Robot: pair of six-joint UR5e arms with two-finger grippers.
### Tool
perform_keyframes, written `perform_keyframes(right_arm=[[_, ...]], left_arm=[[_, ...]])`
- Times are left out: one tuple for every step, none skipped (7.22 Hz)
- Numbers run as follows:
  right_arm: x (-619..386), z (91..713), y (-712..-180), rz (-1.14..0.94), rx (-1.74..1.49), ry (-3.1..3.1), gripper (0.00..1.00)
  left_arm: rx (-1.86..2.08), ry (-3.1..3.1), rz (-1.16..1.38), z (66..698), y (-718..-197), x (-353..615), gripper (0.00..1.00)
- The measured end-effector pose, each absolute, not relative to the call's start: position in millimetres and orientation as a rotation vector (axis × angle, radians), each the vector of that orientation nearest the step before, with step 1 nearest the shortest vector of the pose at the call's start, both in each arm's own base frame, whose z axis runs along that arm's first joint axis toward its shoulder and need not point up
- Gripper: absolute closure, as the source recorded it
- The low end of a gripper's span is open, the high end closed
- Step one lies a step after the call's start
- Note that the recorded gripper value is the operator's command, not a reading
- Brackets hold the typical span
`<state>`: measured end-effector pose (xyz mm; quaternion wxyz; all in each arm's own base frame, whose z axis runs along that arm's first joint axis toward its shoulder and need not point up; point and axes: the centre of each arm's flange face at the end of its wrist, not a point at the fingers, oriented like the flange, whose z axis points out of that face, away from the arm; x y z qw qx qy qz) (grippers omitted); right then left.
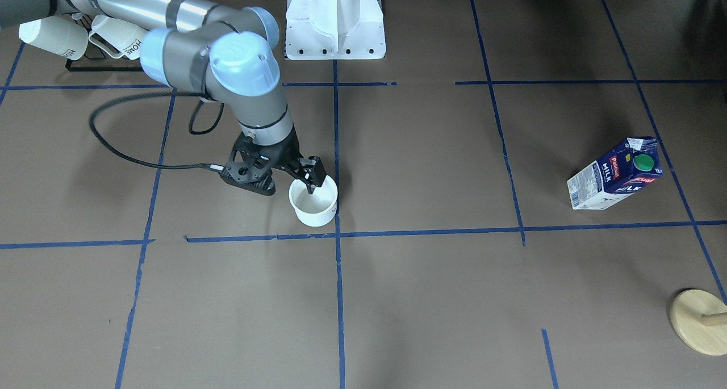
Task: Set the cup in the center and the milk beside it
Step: 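Release the mug and withdraw the right gripper out of view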
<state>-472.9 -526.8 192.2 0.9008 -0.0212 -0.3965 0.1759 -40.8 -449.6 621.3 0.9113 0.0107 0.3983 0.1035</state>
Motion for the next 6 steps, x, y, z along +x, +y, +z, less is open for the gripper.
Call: perform_keyframes(right_arm=[[-420.6,189.5,-538.2,0.292,-0.03,-0.783,0.0],[-365.2,208.2,-550.9,0.223,-0.02,-0.762,0.0],[-309.1,246.2,-559.7,0.149,-0.004,-0.743,0.0],[-254.8,291.5,-563.3,0.068,0.019,-0.718,0.0],[-201.9,339.7,-563.8,-0.012,0.029,-0.701,0.0],[-145.7,394.0,-556.8,-0.093,0.027,-0.7,0.0]], left_arm=[[0.027,0.819,0.216,618.8,-450.3,-40.9,0.0],[0.031,0.815,0.217,616.9,-452.0,-40.9,0.0],[0.037,0.813,0.217,613.6,-455.4,-40.7,0.0],[0.052,0.813,0.222,607.3,-462.3,-40.5,0.0],[0.084,0.811,0.234,595.6,-475.9,-39.9,0.0],[0.124,0.809,0.25,579.6,-494.2,-38.2,0.0]])
